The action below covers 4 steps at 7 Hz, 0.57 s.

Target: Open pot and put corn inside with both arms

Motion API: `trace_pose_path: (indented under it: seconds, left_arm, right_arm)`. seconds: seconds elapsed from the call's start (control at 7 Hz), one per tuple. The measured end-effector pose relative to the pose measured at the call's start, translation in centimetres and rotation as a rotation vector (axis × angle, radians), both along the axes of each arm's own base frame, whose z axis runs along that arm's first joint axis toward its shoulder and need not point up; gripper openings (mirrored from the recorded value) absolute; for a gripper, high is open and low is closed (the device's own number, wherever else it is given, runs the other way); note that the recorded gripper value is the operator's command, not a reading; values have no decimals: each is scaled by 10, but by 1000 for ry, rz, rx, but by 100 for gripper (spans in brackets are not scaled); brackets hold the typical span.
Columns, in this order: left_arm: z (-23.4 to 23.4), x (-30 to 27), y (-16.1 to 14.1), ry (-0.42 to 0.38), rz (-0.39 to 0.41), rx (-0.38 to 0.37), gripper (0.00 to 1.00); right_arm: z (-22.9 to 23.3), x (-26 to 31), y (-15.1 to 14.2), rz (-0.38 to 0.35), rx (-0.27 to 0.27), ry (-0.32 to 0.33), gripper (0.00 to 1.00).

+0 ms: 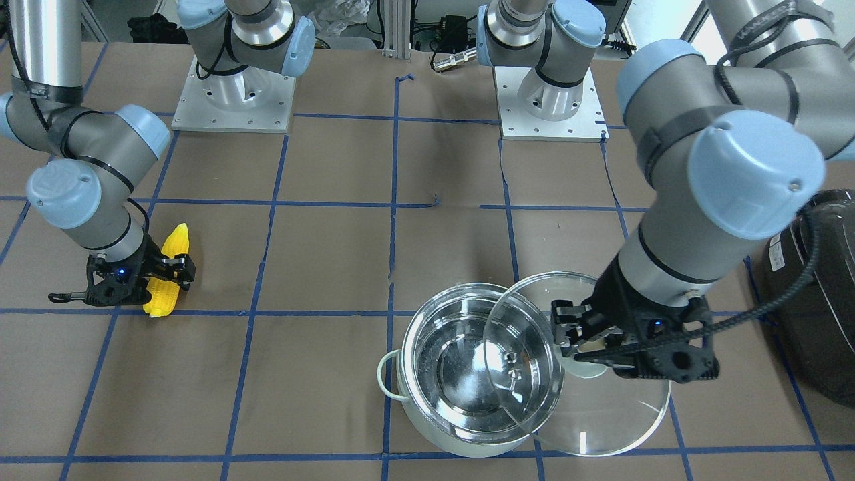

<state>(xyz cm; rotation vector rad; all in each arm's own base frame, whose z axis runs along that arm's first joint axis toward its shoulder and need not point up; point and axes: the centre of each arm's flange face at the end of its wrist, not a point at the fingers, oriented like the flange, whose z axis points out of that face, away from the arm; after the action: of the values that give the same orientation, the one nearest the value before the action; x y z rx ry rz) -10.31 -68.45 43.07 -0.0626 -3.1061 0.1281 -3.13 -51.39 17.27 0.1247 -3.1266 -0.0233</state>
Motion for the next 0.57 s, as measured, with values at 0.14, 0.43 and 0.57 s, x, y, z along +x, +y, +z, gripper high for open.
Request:
trace_pose_path:
  seconds: [0.14, 0.43, 0.57]
  left_arm:
    - [-8, 46, 1, -10, -58, 29, 0]
    - [-54, 159, 10, -16, -128, 31, 0]
    - [-85, 197, 21, -18, -149, 8, 0]
  right_arm:
    - [0, 1, -1, -1, -3, -11, 29]
    - [11, 3, -8, -5, -27, -25, 27]
    - [29, 9, -20, 5, -53, -31, 27]
